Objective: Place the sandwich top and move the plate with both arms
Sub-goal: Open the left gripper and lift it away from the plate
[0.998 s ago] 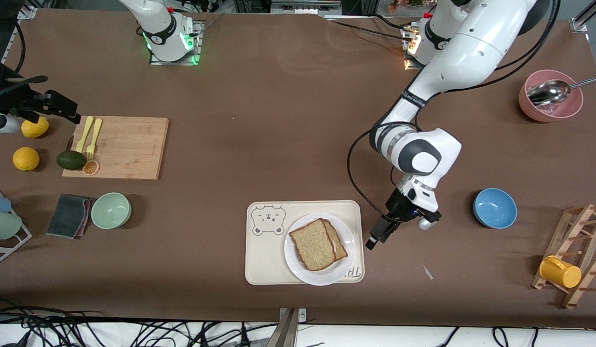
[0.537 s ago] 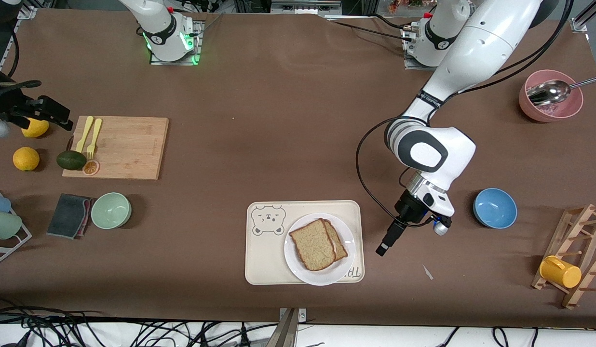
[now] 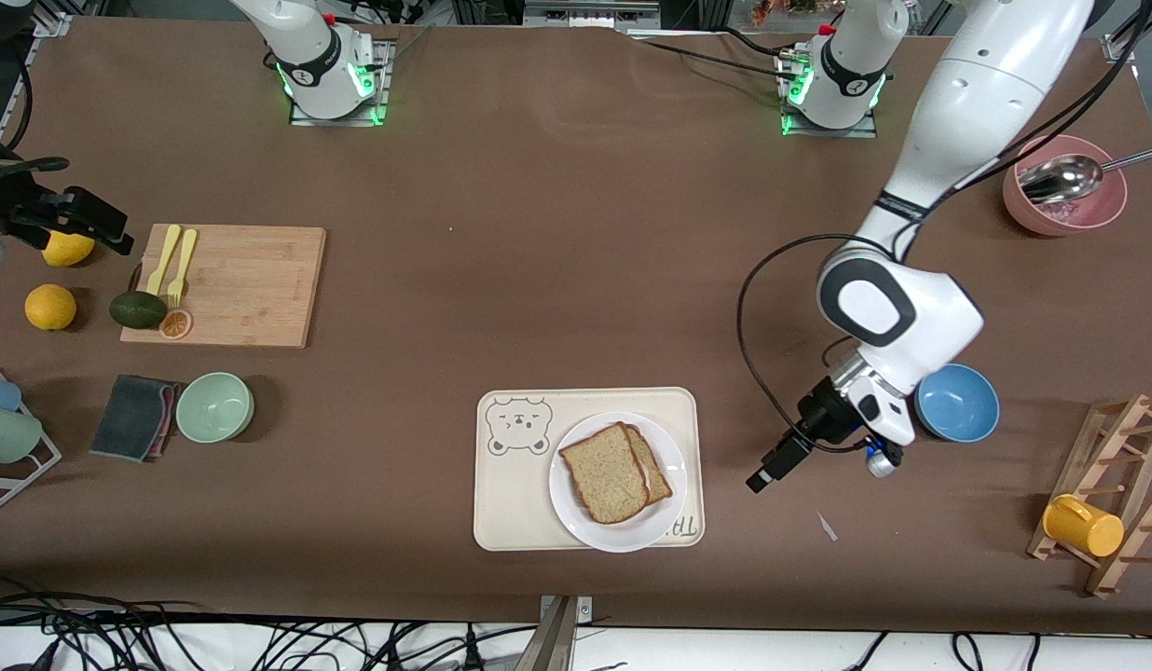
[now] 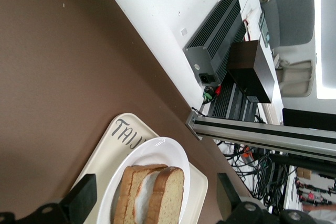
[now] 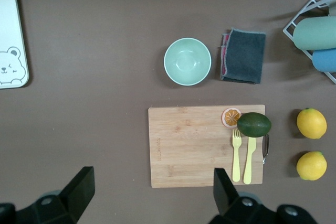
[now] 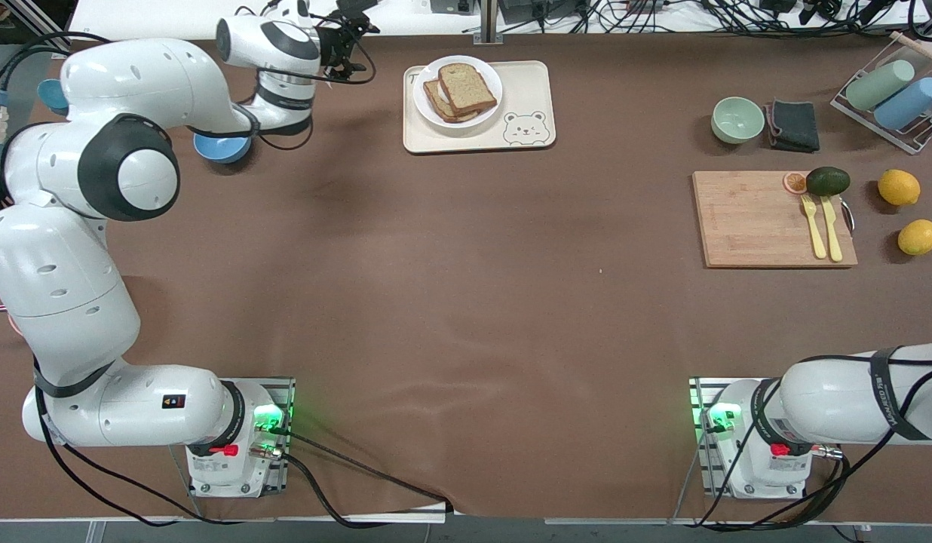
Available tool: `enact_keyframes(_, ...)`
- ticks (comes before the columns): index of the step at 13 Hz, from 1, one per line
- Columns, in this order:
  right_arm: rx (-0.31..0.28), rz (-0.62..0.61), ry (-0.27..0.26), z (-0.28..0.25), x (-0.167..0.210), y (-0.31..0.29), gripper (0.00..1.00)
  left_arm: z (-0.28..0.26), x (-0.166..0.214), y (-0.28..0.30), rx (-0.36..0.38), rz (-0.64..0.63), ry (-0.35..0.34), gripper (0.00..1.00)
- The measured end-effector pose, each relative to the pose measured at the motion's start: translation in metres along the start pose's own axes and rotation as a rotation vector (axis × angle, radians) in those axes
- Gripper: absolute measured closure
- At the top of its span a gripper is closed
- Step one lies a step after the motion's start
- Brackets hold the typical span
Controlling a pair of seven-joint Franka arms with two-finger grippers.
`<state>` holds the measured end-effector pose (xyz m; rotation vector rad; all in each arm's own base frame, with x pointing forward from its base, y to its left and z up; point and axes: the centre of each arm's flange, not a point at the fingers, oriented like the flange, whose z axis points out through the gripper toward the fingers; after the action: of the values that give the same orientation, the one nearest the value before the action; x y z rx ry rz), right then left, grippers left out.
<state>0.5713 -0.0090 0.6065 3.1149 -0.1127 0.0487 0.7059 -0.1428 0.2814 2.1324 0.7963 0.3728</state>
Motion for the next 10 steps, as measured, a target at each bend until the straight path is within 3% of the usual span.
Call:
enact_keyframes(1, 0.000, 0.015, 0.006, 0.000, 0.001, 0.000, 0.00, -0.009, 0.011, -0.001, 0.038, 0.014, -0.044, 0.00)
enact_keyframes(3, 0.001, 0.022, 0.008, 0.000, 0.002, 0.000, 0.00, -0.030, 0.029, -0.003, 0.185, 0.062, -0.118, 0.00)
enact_keyframes(10, 0.010, 0.023, -0.008, 0.009, 0.005, -0.001, 0.00, -0.137, 0.048, 0.015, 0.638, 0.278, -0.242, 0.00)
